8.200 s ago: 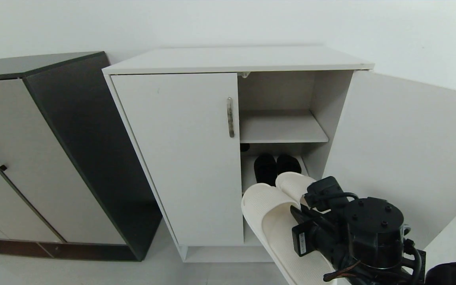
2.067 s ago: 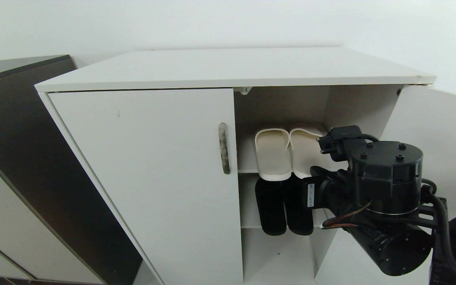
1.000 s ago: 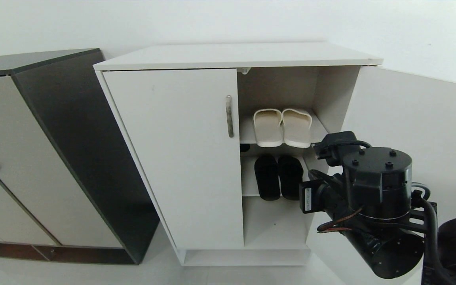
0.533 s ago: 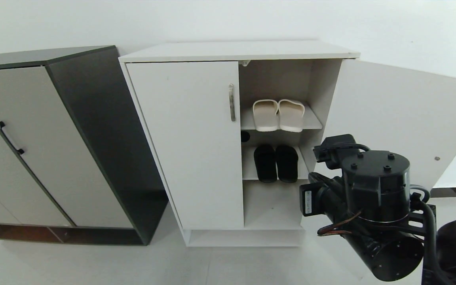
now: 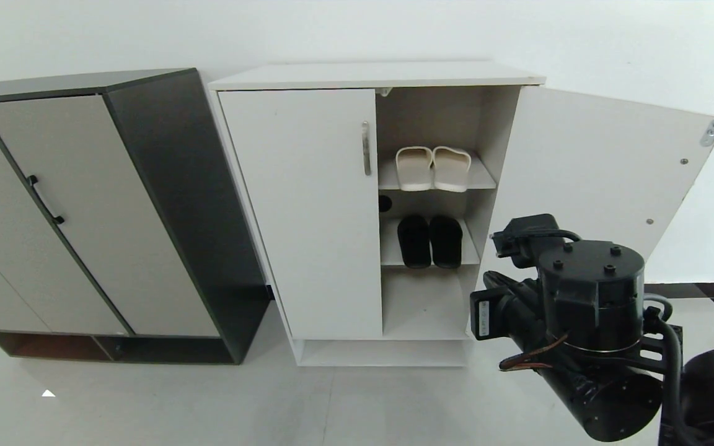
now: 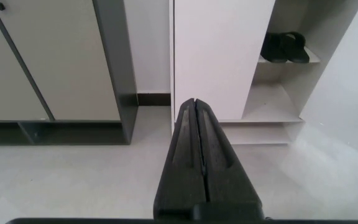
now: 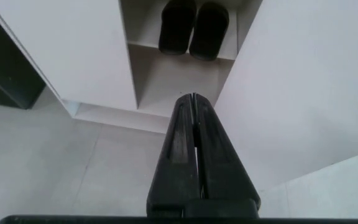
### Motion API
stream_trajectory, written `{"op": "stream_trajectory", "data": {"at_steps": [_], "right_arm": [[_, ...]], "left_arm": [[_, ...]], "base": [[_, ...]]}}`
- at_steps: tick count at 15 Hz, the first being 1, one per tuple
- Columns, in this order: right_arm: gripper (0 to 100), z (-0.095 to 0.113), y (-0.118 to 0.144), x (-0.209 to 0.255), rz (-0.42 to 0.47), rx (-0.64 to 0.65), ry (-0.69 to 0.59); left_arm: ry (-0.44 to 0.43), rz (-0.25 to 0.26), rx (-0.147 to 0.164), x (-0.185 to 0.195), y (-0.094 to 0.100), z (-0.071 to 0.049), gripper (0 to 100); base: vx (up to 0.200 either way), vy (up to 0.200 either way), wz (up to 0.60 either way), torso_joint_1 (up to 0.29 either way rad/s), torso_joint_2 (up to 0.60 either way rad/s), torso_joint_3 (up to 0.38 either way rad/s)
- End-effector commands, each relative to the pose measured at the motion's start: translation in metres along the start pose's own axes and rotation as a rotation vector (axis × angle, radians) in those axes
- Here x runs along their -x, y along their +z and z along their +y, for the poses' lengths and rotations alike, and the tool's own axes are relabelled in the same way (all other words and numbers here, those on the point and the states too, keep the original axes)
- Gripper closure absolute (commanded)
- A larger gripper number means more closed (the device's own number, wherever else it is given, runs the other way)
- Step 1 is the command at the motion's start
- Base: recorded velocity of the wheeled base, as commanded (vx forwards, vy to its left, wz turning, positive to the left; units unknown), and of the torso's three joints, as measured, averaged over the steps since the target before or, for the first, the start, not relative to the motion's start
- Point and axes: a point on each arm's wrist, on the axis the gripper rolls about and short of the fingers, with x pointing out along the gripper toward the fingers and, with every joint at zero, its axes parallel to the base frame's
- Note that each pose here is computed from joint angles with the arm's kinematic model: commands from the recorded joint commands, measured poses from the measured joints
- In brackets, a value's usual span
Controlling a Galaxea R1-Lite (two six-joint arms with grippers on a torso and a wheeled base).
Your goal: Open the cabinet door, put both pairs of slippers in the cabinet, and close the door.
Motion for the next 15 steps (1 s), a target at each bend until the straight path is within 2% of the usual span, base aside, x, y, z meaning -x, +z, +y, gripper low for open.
{"op": "stream_trajectory", "data": {"at_steps": [1, 13, 15], "right_arm": [[100, 0.0013, -0.0021, -0.0007, 0.005, 0.006, 0.0], [100, 0.0019, -0.0057, -0.0018, 0.015, 0.029, -0.001], [100, 0.0019, -0.0057, -0.0018, 0.015, 0.031, -0.003]], "left_arm": [[0.0, 0.001, 0.0, -0.0001, 0.0001, 0.0, 100], [0.0, 0.001, 0.0, -0.0001, 0.0001, 0.0, 100], [0.0, 0.001, 0.0, -0.0001, 0.0001, 0.0, 100]], "base": [[0.0, 0.0, 0.0, 0.0, 0.0, 0.0], [0.0, 0.0, 0.0, 0.0, 0.0, 0.0], [0.0, 0.0, 0.0, 0.027, -0.16, -0.151]]}}
